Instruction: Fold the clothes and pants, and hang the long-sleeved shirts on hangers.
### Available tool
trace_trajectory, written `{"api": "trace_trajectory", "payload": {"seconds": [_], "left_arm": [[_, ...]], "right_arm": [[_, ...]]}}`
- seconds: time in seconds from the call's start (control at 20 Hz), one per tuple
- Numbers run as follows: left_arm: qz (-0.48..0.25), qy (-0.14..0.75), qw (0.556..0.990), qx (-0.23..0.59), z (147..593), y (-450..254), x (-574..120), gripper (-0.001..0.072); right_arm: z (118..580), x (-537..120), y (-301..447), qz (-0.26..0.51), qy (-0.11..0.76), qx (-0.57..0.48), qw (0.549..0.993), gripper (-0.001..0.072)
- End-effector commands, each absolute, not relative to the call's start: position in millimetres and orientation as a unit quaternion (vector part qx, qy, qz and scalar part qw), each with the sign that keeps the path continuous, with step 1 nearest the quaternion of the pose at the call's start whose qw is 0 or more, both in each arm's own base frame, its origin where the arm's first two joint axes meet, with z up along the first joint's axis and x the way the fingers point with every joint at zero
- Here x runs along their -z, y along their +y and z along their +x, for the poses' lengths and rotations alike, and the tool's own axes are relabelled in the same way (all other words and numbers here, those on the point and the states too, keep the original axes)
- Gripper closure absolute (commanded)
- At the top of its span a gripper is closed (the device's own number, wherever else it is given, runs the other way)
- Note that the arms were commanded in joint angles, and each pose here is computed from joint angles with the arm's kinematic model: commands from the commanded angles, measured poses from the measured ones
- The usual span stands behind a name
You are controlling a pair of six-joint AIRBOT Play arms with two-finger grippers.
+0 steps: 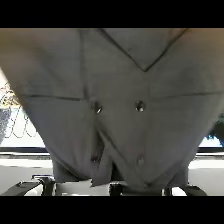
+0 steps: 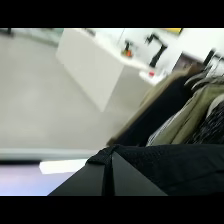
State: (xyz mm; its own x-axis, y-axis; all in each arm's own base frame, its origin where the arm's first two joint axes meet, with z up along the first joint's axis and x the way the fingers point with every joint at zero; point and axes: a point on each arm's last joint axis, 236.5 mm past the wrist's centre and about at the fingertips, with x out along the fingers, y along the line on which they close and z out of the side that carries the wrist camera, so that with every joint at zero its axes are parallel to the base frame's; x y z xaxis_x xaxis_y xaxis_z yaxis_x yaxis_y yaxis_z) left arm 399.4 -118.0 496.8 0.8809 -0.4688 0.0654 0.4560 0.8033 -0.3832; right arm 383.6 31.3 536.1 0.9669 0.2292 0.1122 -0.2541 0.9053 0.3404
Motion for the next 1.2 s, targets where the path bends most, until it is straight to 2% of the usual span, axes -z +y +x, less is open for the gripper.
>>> {"api": "trace_trajectory", "payload": {"seconds": [0.0, 0.15, 0.25, 0.4, 0.6, 0.65, 0.7, 0.75, 0.8, 0.85, 0.95, 1.1, 1.15], "left_arm": [[-0.179, 0.113, 0.946, 0.244, 508, -148, -387, 0.0689], [-0.207, 0.149, 0.945, 0.207, 597, -156, -290, 0.0689], [-0.234, 0.184, 0.937, 0.183, 637, -159, -217, 0.0689], [-0.259, 0.280, 0.906, 0.184, 652, -177, -113, 0.0688], [-0.260, 0.393, 0.860, 0.196, 630, -201, -30, 0.0689], [-0.259, 0.406, 0.853, 0.200, 625, -204, -23, 0.0688], [-0.260, 0.413, 0.849, 0.202, 622, -206, -22, 0.0688], [-0.264, 0.416, 0.845, 0.205, 620, -208, -24, 0.0688], [-0.273, 0.419, 0.841, 0.205, 619, -208, -28, 0.0689], [-0.283, 0.420, 0.838, 0.202, 619, -207, -34, 0.0688], [-0.297, 0.418, 0.835, 0.200, 620, -207, -45, 0.0688], [-0.301, 0.420, 0.830, 0.209, 616, -212, -52, 0.0687], [-0.308, 0.425, 0.823, 0.215, 612, -216, -54, 0.0682]], "right_arm": [[497, -425, 31, 0.242, 0.087, -0.135, 0.957, 0.0683], [574, -304, 19, 0.275, 0.189, -0.107, 0.937, 0.0683], [612, -233, 14, 0.295, 0.237, -0.091, 0.921, 0.0684], [646, -134, 16, 0.342, 0.299, -0.081, 0.887, 0.0683], [648, -45, 45, 0.356, 0.386, -0.089, 0.846, 0.0683], [644, -36, 53, 0.355, 0.401, -0.094, 0.839, 0.0670], [639, -33, 56, 0.353, 0.412, -0.098, 0.834, 0.0628], [634, -35, 60, 0.353, 0.422, -0.104, 0.829, 0.0555], [626, -40, 60, 0.349, 0.431, -0.110, 0.825, 0.0420], [616, -49, 58, 0.343, 0.442, -0.117, 0.821, 0.0351], [581, -77, 50, 0.311, 0.470, -0.142, 0.813, 0.0263], [515, -123, 8, 0.212, 0.511, -0.141, 0.821, 0.0249], [505, -147, -12, 0.220, 0.493, -0.119, 0.834, 0.0249]]}}
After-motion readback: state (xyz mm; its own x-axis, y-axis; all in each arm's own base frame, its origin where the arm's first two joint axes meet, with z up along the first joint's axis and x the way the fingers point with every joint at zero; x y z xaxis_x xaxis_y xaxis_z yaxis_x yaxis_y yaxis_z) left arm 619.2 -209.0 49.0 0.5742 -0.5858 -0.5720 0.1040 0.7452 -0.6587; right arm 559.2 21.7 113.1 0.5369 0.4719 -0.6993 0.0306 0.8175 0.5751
